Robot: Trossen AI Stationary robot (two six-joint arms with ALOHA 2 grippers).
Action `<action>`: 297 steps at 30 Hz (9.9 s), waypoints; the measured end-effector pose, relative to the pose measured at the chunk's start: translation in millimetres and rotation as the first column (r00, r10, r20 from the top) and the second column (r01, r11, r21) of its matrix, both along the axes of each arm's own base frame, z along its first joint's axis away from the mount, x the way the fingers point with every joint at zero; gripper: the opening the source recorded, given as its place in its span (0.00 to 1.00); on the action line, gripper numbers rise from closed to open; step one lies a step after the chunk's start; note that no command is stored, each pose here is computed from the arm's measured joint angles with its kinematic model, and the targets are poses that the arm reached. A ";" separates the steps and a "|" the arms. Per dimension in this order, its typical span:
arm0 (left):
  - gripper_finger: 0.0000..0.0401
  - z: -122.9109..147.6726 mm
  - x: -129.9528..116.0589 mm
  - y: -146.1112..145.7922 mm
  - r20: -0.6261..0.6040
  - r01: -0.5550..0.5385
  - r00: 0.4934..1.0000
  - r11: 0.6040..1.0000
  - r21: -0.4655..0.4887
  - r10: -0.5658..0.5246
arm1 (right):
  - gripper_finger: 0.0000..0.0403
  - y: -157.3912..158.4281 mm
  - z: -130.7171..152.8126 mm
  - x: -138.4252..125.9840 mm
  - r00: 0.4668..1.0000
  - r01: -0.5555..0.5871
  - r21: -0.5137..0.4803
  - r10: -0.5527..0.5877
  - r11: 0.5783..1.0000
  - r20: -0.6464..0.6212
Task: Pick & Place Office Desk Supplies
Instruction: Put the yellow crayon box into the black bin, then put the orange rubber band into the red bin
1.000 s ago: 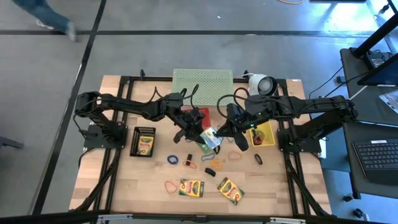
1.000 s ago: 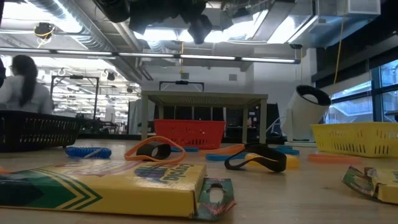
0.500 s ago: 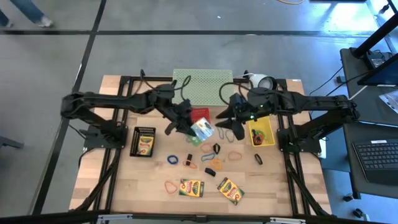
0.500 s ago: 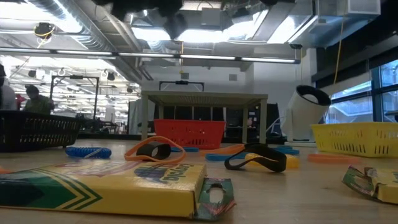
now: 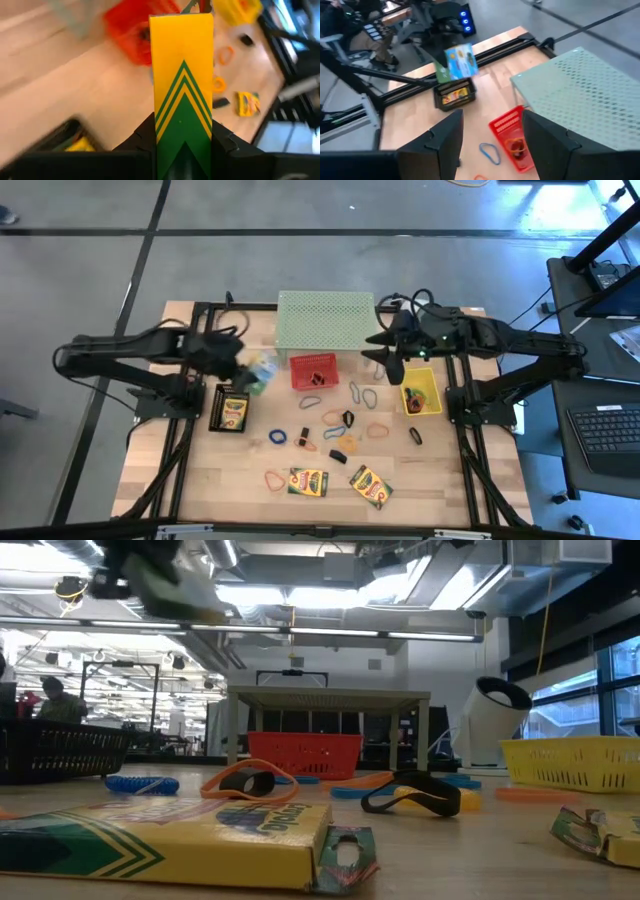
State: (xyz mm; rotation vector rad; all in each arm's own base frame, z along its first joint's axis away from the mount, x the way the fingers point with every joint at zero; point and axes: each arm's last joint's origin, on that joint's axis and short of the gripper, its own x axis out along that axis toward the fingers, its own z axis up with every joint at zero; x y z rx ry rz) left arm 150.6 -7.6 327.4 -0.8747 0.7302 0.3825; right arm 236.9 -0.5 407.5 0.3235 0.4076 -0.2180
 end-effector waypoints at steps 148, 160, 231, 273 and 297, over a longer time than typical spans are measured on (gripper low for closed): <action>0.15 -98.4 -10.7 -43.9 -0.366 -0.026 0.929 0.997 0.066 0.048 | 0.51 -3.3 -2.2 -0.9 0.997 -0.071 0.072 0.073 0.995 -0.019; 0.14 -94.2 60.9 -55.8 -0.096 0.389 0.920 0.914 0.118 -0.379 | 0.51 -3.5 -1.3 -0.4 0.998 -0.059 0.082 0.060 0.995 -0.007; 0.32 -197.2 187.0 -46.2 -0.067 0.266 0.943 0.863 -0.429 -0.325 | 0.51 -1.3 -0.3 0.2 0.993 -0.116 0.003 0.116 0.993 -0.006; 0.01 -191.3 188.8 -44.4 -0.078 0.275 0.942 0.884 -0.378 -0.327 | 0.51 4.4 -0.3 0.3 0.987 -0.164 0.008 0.164 0.987 -0.005; 0.00 -177.0 180.3 -24.2 -0.140 0.279 0.936 0.924 -0.262 -0.322 | 0.51 5.3 2.4 1.4 0.982 -0.186 0.020 0.185 0.982 0.027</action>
